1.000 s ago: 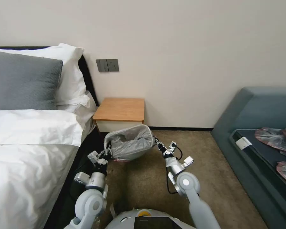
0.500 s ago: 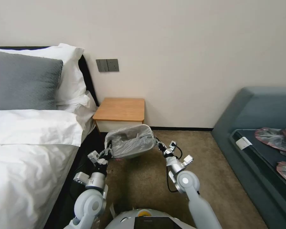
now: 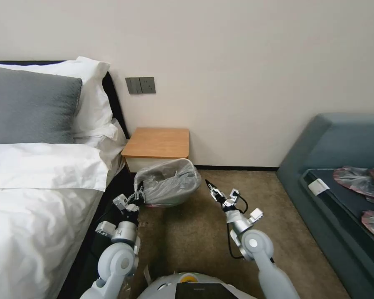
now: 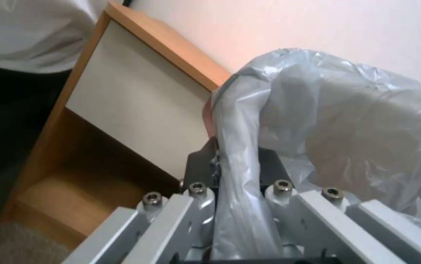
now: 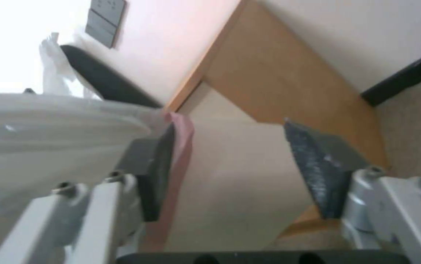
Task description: Pick up the garbage bag from the table and place it over the trash can.
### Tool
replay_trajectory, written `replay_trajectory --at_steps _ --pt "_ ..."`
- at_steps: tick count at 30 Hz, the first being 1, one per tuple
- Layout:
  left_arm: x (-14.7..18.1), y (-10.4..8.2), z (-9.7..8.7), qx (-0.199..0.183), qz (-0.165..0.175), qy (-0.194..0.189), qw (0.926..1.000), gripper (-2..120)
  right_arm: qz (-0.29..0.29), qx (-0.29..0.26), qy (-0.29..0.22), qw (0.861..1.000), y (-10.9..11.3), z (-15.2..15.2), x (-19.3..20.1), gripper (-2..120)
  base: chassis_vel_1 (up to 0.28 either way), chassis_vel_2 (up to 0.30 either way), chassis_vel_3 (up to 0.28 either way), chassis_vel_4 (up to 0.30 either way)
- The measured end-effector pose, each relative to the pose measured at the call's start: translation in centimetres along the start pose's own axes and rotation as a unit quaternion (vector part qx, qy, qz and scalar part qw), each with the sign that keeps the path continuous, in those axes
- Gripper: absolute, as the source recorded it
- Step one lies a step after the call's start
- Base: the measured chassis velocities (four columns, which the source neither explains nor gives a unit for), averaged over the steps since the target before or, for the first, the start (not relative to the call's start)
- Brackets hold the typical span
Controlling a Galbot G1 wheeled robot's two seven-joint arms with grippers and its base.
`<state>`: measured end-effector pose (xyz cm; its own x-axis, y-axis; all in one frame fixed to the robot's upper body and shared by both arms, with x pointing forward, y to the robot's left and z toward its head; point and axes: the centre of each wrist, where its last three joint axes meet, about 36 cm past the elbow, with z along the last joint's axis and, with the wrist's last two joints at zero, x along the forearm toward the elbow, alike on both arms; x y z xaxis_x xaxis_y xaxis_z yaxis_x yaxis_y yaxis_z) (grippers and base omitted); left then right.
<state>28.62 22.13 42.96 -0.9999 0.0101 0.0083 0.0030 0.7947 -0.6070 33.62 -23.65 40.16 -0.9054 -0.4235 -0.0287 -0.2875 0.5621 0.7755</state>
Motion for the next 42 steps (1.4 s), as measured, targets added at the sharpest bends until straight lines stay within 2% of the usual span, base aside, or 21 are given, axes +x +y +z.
replay_trajectory --at_steps 1,3,5,6,7,11,12,16,17,20,21,24,25,28,29,33,34,37,39,40,42 --pt "0.0 0.0 0.0 0.0 0.0 0.0 1.0 6 0.0 0.0 0.0 1.0 0.0 0.0 0.0 65 0.0 0.0 0.0 0.0" --pt "0.0 0.2 0.3 -0.027 0.001 0.002 0.9996 5 -0.022 0.032 -0.005 0.999 1.6 -1.5 0.7 76 0.0 0.0 0.0 0.0" --pt "0.0 0.2 0.3 -0.031 0.002 0.002 0.9995 5 -0.025 0.035 -0.005 0.999 1.8 -1.7 0.7 77 0.0 0.0 0.0 0.0" --pt "-0.1 0.6 0.9 -0.069 0.011 -0.001 0.9975 5 -0.05 0.08 -0.005 0.996 3.7 -3.3 0.8 86 0.0 0.0 0.0 0.0" --pt "-0.1 0.6 0.9 -0.069 0.011 -0.001 0.9975 5 -0.05 0.08 -0.005 0.996 3.7 -3.3 0.8 86 0.0 0.0 0.0 0.0" --pt "-0.3 1.1 1.9 -0.126 0.037 -0.005 0.9913 5 -0.111 0.174 0.013 0.978 8.6 -6.1 0.3 100 0.0 0.0 0.0 0.0" --pt "-0.3 1.1 1.9 -0.126 0.037 -0.005 0.9913 5 -0.111 0.174 0.013 0.978 8.6 -6.1 0.3 100 0.0 0.0 0.0 0.0" --pt "-0.4 1.1 2.3 -0.161 0.057 -0.005 0.9853 5 -0.166 0.267 0.075 0.946 12.0 -7.3 0.8 96 0.0 0.0 0.0 0.0" --pt "-0.4 1.1 2.3 -0.161 0.057 -0.005 0.9853 5 -0.166 0.267 0.075 0.946 12.0 -7.3 0.8 96 0.0 0.0 0.0 0.0" --pt "-0.4 1.0 2.7 -0.186 0.07 -0.006 0.98 5 -0.204 0.334 0.125 0.912 13.7 -7.4 0.7 82 0.0 0.0 0.0 0.0" --pt "-0.4 1.0 2.7 -0.186 0.07 -0.006 0.98 5 -0.204 0.334 0.125 0.912 13.7 -7.4 0.7 82 0.0 0.0 0.0 0.0" --pt "-0.2 0.9 2.9 -0.204 0.082 -0.004 0.9754 5 -0.224 0.378 0.156 0.885 14.2 -7.2 0.1 69 0.0 0.0 0.0 0.0" --pt "-0.2 0.9 2.9 -0.204 0.082 -0.004 0.9754 5 -0.224 0.378 0.156 0.885 14.2 -7.2 0.1 69 0.0 0.0 0.0 0.0" --pt "-0.2 0.5 3.1 -0.22 0.089 -0.006 0.9715 5 -0.234 0.439 0.184 0.848 13.9 -6.9 -0.6 53 0.0 0.0 0.0 0.0" --pt "-0.2 0.5 3.1 -0.22 0.089 -0.006 0.9715 5 -0.234 0.439 0.184 0.848 13.9 -6.9 -0.6 53 0.0 0.0 0.0 0.0" --pt "-0.1 0.0 3.6 -0.242 0.095 -0.009 0.9656 5 -0.256 0.52 0.209 0.788 13.4 -7.0 -1.5 34 0.0 0.0 0.0 0.0" --pt "-0.1 0.0 3.6 -0.242 0.095 -0.009 0.9656 5 -0.256 0.52 0.209 0.788 13.4 -7.0 -1.5 34 0.0 0.0 0.0 0.0" --pt "0.1 -0.2 3.9 -0.244 0.096 -0.008 0.965 5 -0.256 0.552 0.227 0.76 13.5 -6.8 -2.6 20 0.0 0.0 0.0 0.0" --pt "0.1 -0.2 3.9 -0.244 0.097 -0.008 0.9649 5 -0.253 0.557 0.232 0.756 13.5 -6.9 -2.8 16 0.0 0.0 0.0 0.0" --pt "0.2 -0.2 3.9 -0.245 0.098 -0.01 0.9646 5 -0.244 0.567 0.244 0.748 13.7 -7.2 -3.3 10 0.0 0.0 0.0 0.0" --pt "0.2 -0.2 3.8 -0.245 0.098 -0.013 0.9645 5 -0.23 0.577 0.256 0.741 13.7 -7.5 -4.0 3 0.0 0.0 0.0 0.0"
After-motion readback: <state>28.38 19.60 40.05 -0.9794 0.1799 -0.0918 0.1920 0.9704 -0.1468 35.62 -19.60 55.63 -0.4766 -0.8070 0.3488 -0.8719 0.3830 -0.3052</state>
